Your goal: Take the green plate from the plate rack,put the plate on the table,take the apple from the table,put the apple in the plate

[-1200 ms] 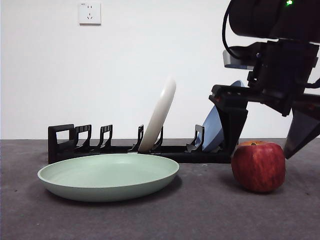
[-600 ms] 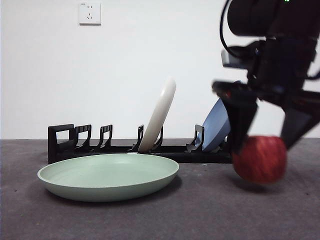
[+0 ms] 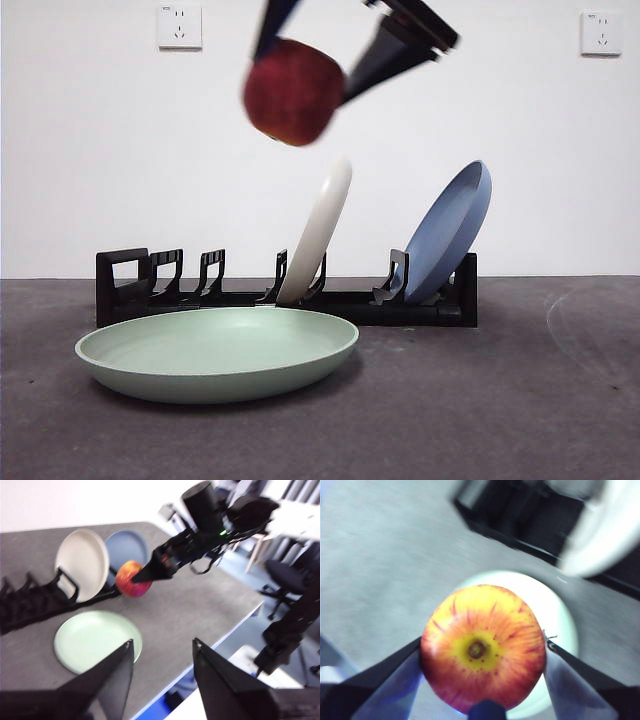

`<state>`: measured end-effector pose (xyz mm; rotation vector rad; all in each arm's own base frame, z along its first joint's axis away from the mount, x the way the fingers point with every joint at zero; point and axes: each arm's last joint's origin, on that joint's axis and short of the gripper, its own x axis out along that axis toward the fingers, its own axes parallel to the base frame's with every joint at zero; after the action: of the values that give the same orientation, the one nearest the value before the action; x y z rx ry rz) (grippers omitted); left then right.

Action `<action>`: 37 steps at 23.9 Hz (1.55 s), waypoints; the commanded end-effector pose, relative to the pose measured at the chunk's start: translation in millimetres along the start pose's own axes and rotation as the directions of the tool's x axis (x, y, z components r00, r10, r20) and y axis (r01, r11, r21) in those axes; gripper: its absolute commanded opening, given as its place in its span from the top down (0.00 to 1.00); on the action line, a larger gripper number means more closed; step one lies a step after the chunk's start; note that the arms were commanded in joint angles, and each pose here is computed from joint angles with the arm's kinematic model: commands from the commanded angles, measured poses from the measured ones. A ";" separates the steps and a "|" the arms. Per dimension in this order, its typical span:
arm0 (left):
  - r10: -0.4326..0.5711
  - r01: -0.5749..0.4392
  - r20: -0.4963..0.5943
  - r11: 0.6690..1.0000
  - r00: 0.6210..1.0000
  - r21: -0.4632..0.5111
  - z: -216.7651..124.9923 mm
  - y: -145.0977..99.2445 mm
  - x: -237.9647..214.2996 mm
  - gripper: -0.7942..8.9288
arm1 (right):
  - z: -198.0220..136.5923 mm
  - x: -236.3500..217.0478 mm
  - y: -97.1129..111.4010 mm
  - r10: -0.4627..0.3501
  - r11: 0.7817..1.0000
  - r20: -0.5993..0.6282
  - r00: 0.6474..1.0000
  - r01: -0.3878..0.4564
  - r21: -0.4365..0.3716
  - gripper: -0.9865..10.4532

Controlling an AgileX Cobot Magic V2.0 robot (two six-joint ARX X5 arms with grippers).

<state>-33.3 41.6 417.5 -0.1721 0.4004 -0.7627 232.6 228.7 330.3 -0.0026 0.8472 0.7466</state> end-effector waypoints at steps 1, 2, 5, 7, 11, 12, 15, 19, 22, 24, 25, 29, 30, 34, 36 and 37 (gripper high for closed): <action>0.034 -0.034 0.007 0.999 0.999 -0.003 -1.9 1.5 -1.9 0.72 | 2.7 18.0 5.8 -0.002 1.000 -0.024 1.000 0.001 -0.019 0.92; 0.033 -0.033 0.009 0.999 0.999 -0.002 -1.7 1.5 -1.9 0.72 | 4.2 26.0 7.3 -0.002 1.000 -0.038 0.999 0.001 -0.022 0.92; 0.033 -0.033 0.008 0.999 0.999 0.009 -1.8 1.5 -1.9 0.72 | 7.3 57.9 7.2 -0.012 1.000 -0.099 0.995 0.010 -0.021 0.92; 0.034 -0.034 0.008 0.999 0.999 0.009 -1.8 1.5 -1.9 0.72 | 5.1 80.7 3.9 -0.025 1.000 -0.145 0.989 0.023 -0.016 0.92; 0.034 -0.034 0.007 0.999 0.999 0.009 -1.9 1.5 -1.9 0.72 | -11.1 117.9 -5.5 -0.061 0.998 -0.262 0.963 0.061 -0.008 0.92; 0.034 -0.034 0.007 0.999 0.999 0.009 -1.9 1.5 -1.9 0.72 | -14.8 124.3 -7.4 -0.067 0.998 -0.284 0.957 0.067 -0.007 0.92; 0.032 -0.032 0.006 0.999 0.999 0.010 -1.8 1.7 -1.8 0.72 | -23.8 140.2 -11.7 -0.080 0.997 -0.333 0.940 0.082 -0.007 0.92; 0.030 -0.030 0.006 0.999 1.000 0.017 -1.8 1.8 -1.8 0.72 | -27.6 145.4 -11.3 -0.090 0.996 -0.348 0.933 0.091 -0.014 0.92; 0.030 -0.030 0.006 0.999 1.000 0.017 -1.8 1.8 -1.8 0.72 | -28.4 145.6 -9.4 -0.103 0.995 -0.346 0.932 0.101 -0.024 0.92; 0.030 -0.030 0.006 0.999 1.000 0.017 -1.8 1.8 -1.9 0.72 | -29.3 147.3 -9.4 -0.104 0.994 -0.349 0.931 0.102 -0.025 0.92; 0.030 -0.030 0.006 0.999 1.000 0.017 -1.8 1.8 -1.8 0.72 | -29.6 147.5 -9.2 -0.104 0.994 -0.350 0.931 0.102 -0.026 0.92; 0.030 -0.030 0.005 0.999 1.000 0.017 -1.8 1.8 -1.8 0.72 | -31.3 149.7 -7.7 -0.114 0.993 -0.353 0.929 0.109 -0.034 0.92; 0.030 -0.030 0.005 0.999 1.000 0.018 -1.8 1.8 -1.8 0.72 | -31.3 149.7 -7.7 -0.114 0.994 -0.353 0.929 0.109 -0.034 0.92; 0.030 -0.030 0.005 0.999 1.000 0.018 -1.8 1.8 -1.8 0.72 | -31.5 150.1 -8.0 -0.119 0.993 -0.352 0.928 0.106 -0.054 0.92; 0.030 -0.030 0.005 0.999 1.000 0.018 -1.8 1.8 -1.8 0.72 | -31.5 150.2 -8.4 -0.125 0.992 -0.351 0.928 0.110 -0.062 0.92; 0.030 -0.030 0.006 0.999 1.000 0.018 -1.8 1.8 -1.9 0.72 | -31.4 150.2 -8.5 -0.129 0.991 -0.350 0.928 0.113 -0.064 0.92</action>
<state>-33.0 42.6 416.0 -0.1578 0.4072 -0.7327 279.8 299.7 209.6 -0.2121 1.1651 0.6493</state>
